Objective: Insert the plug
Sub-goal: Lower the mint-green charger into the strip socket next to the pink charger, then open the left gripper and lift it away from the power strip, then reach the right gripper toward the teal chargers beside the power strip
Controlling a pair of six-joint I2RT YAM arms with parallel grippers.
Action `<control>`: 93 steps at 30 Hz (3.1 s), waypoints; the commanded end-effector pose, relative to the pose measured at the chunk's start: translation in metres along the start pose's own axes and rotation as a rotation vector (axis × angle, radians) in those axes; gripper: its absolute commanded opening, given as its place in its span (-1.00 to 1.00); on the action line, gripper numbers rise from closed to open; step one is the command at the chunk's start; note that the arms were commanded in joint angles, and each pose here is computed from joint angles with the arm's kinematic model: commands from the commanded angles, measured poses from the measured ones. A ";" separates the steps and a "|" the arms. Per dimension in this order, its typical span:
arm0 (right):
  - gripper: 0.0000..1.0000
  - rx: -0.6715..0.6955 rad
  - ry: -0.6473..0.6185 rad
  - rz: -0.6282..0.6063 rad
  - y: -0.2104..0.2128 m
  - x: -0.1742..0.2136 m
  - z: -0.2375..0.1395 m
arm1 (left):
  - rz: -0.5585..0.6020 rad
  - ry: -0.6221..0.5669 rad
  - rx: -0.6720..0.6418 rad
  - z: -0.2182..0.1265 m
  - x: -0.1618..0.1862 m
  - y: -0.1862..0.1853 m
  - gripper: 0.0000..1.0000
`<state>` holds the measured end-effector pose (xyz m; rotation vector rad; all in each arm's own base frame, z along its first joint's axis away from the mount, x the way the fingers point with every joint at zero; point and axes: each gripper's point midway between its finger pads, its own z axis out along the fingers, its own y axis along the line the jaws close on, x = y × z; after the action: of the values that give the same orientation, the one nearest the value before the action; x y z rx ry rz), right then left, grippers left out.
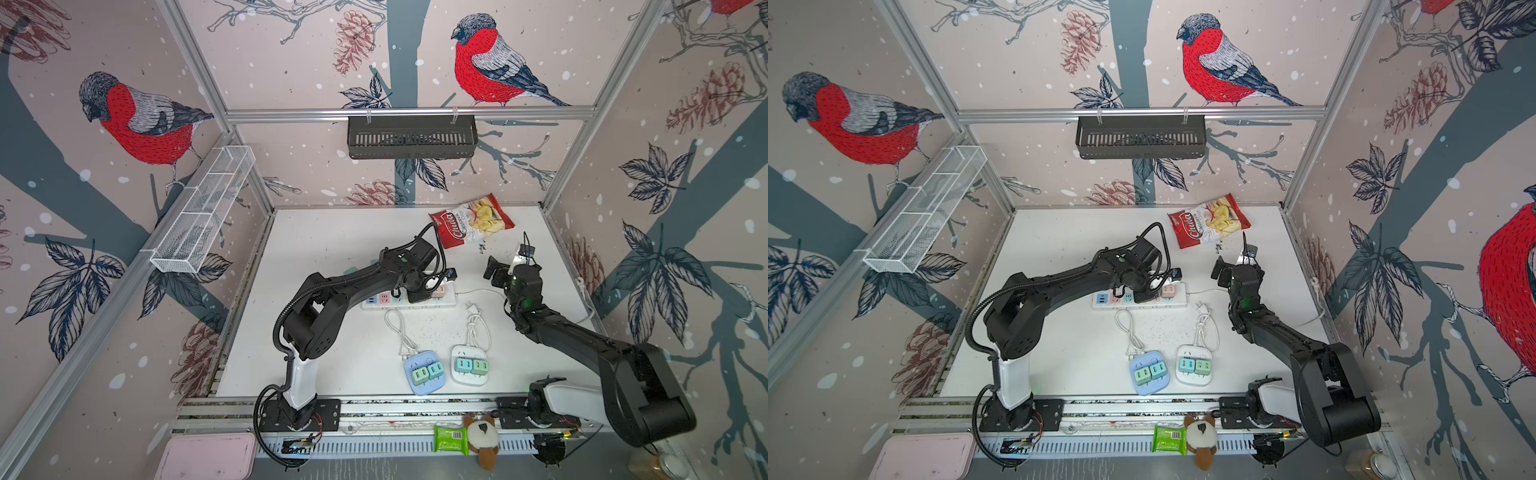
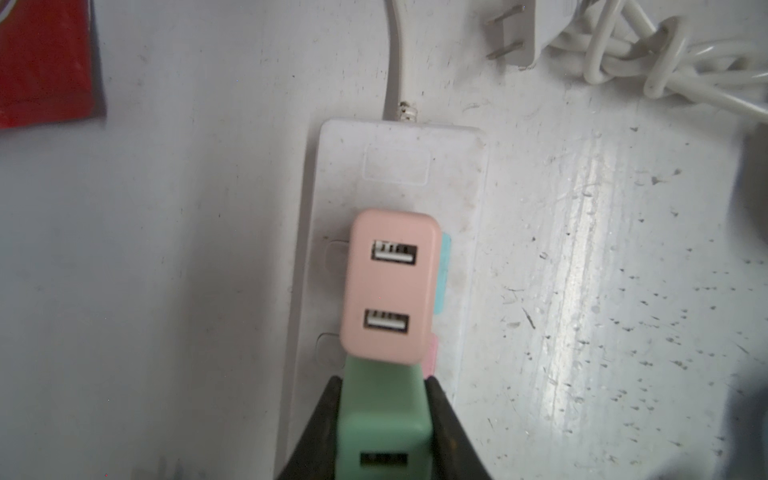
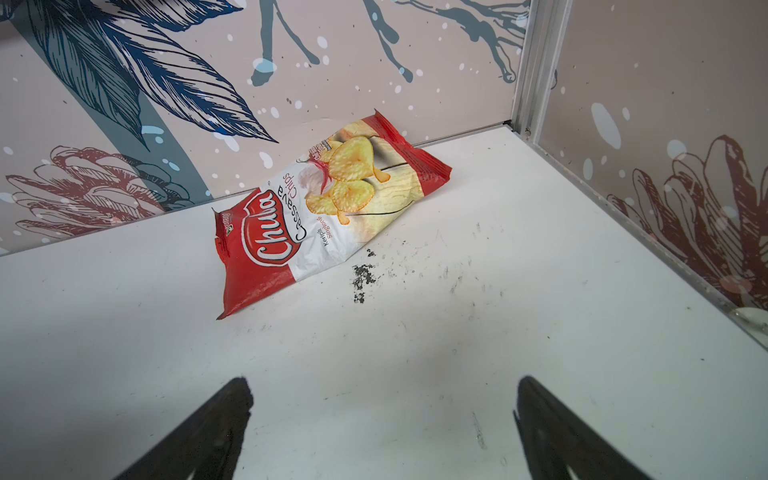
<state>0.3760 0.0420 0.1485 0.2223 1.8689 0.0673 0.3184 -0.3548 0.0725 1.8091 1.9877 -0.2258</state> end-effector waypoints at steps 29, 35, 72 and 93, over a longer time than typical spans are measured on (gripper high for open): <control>0.99 -0.013 -0.067 0.023 0.002 -0.017 -0.006 | -0.049 0.119 0.181 0.043 0.042 -0.006 -1.00; 0.99 -0.015 -0.068 0.022 0.002 -0.017 -0.006 | -0.092 0.060 0.062 0.031 0.028 0.023 -0.34; 0.99 0.033 -0.115 0.094 -0.016 -0.018 -0.021 | -1.215 -0.885 -1.150 -0.246 0.249 0.073 0.96; 0.74 -0.313 0.245 -0.266 0.286 0.030 0.005 | -1.301 -0.758 -1.219 -0.231 0.270 0.089 0.97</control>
<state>0.4093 0.3072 0.1880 -0.1842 2.0086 0.2925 0.3431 -0.0128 0.1640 -0.3310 1.7482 -0.0171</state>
